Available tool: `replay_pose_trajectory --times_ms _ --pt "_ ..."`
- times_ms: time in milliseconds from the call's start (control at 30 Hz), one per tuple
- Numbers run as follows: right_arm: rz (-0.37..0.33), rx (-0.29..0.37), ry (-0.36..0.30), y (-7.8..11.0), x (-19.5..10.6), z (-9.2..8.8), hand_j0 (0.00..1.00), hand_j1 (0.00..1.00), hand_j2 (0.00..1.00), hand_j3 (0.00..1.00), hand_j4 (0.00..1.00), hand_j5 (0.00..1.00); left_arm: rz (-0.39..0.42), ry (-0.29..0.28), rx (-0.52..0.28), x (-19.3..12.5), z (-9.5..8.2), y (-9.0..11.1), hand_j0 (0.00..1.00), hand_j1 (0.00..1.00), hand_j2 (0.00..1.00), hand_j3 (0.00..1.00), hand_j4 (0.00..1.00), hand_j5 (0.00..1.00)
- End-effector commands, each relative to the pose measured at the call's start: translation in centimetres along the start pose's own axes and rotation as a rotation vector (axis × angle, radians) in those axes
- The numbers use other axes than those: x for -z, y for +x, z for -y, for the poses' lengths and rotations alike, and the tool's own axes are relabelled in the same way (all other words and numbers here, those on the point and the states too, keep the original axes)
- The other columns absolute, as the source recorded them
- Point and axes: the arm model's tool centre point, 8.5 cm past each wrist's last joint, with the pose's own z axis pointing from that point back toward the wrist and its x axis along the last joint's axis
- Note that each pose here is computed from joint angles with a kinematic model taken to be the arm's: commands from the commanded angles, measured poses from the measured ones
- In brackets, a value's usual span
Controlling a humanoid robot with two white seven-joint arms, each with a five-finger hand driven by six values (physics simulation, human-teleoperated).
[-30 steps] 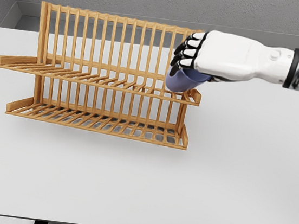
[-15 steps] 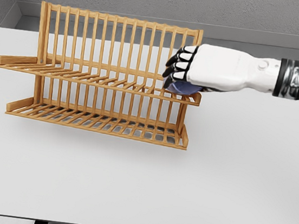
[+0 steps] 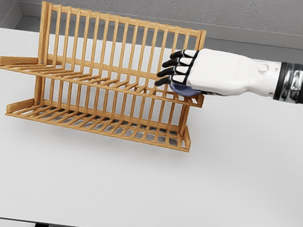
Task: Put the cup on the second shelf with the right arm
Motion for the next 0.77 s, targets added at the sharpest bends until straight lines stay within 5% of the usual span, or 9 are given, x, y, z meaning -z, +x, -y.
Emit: replay_pose_trajectory --times_ms 0,333,433,533,600,733 --pt "-0.004 0.004 0.000 -0.1 -0.2 0.0 1.00 1.00 1.00 1.00 1.00 1.00 0.001 0.000 0.000 0.0 0.0 0.0 1.00 1.00 1.00 1.00 1.00 1.00" --pt "-0.052 -0.032 -0.040 -1.0 -1.7 1.9 1.00 1.00 1.00 1.00 1.00 1.00 -0.001 -0.001 0.000 0.0 0.0 0.0 1.00 1.00 1.00 1.00 1.00 1.00" --pt "-0.180 -0.045 -0.155 -2.7 -7.5 4.9 1.00 1.00 1.00 1.00 1.00 1.00 -0.001 -0.001 0.000 0.0 0.0 0.0 1.00 1.00 1.00 1.00 1.00 1.00" --pt "-0.450 0.047 -0.378 -3.1 -17.9 2.5 1.00 1.00 1.00 1.00 1.00 1.00 0.001 0.000 0.000 0.0 0.0 0.0 1.00 1.00 1.00 1.00 1.00 1.00" --pt "-0.567 0.137 -0.390 -2.2 -21.6 -1.6 1.00 1.00 1.00 1.00 1.00 1.00 -0.001 0.000 0.000 0.0 0.0 0.0 1.00 1.00 1.00 1.00 1.00 1.00" --pt "-0.559 0.178 -0.386 -1.8 -20.9 -3.1 1.00 1.00 1.00 1.00 1.00 1.00 0.001 0.001 0.000 0.0 0.0 0.0 1.00 1.00 1.00 1.00 1.00 1.00"
